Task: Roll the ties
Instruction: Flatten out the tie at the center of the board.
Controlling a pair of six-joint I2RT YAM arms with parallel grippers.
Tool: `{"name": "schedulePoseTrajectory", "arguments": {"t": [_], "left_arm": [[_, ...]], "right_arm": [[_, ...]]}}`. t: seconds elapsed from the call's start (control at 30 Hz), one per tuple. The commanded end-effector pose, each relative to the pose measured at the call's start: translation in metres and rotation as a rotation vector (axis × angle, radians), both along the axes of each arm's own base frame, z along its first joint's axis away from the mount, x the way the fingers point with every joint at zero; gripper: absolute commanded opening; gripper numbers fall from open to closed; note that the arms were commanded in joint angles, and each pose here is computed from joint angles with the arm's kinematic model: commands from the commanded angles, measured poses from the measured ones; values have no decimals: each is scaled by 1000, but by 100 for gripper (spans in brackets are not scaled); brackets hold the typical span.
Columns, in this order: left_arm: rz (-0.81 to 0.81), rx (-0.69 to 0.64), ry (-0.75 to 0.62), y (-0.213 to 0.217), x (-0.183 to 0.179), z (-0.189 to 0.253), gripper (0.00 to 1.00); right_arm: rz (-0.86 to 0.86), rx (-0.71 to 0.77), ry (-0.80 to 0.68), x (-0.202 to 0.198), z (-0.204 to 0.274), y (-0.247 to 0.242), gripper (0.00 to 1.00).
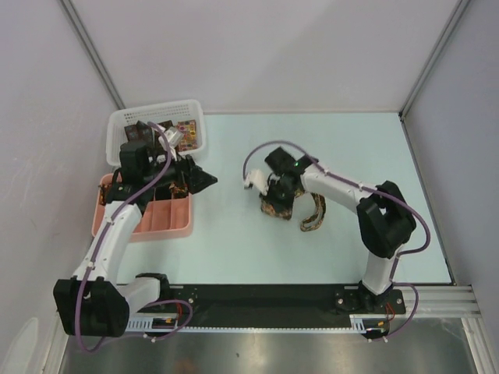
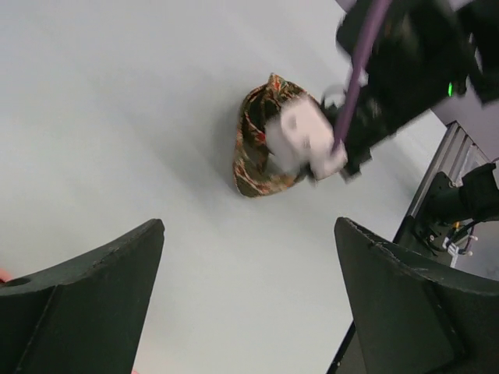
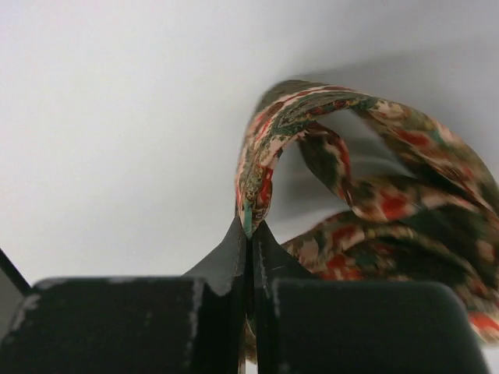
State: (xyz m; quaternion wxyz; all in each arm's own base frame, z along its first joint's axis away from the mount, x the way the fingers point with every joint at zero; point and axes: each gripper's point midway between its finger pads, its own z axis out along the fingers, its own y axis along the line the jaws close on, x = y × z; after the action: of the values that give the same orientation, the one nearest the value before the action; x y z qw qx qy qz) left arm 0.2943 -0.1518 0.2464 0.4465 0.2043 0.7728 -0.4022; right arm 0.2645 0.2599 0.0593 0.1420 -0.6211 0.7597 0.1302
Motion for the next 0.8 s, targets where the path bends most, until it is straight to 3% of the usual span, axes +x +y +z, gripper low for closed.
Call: {"name": "schedulePoseTrajectory", "arguments": {"t": [0.0, 0.03, 0.13, 0.17, 0.23, 0.33, 0.4, 0.43, 0.57, 0.77], "left_arm": [[-85, 16, -128, -2, -19, 6, 95], [-91, 38, -149, -2, -19, 2, 95], [-175, 204, -204, -18, -23, -23, 94], [-280, 274, -240, -37, -37, -37, 94], [-314, 383, -247, -51, -34, -60, 95], [-513, 452, -312, -111, -51, -83, 96], [-566, 549, -316, -132, -44, -111, 97], [-615, 554, -390, -161, -49, -103, 97], [-681, 650, -491, -222, -37, -119, 98], [-672, 675, -538, -285, 0, -131, 100]], "right_arm": [[-332, 447, -25, 87, 117, 29, 0], [-424, 523, -34, 115, 133, 10, 0], [-643, 697, 51, 150, 161, -24, 0], [-688, 733, 87, 154, 163, -31, 0], [-829, 778, 161, 166, 153, -55, 0], [-970, 775, 236, 170, 126, -79, 0], [-1074, 781, 249, 178, 113, -105, 0], [-1136, 785, 270, 181, 106, -116, 0], [-1323, 801, 300, 180, 85, -171, 0], [-1381, 828, 284, 171, 91, -200, 0]]}}
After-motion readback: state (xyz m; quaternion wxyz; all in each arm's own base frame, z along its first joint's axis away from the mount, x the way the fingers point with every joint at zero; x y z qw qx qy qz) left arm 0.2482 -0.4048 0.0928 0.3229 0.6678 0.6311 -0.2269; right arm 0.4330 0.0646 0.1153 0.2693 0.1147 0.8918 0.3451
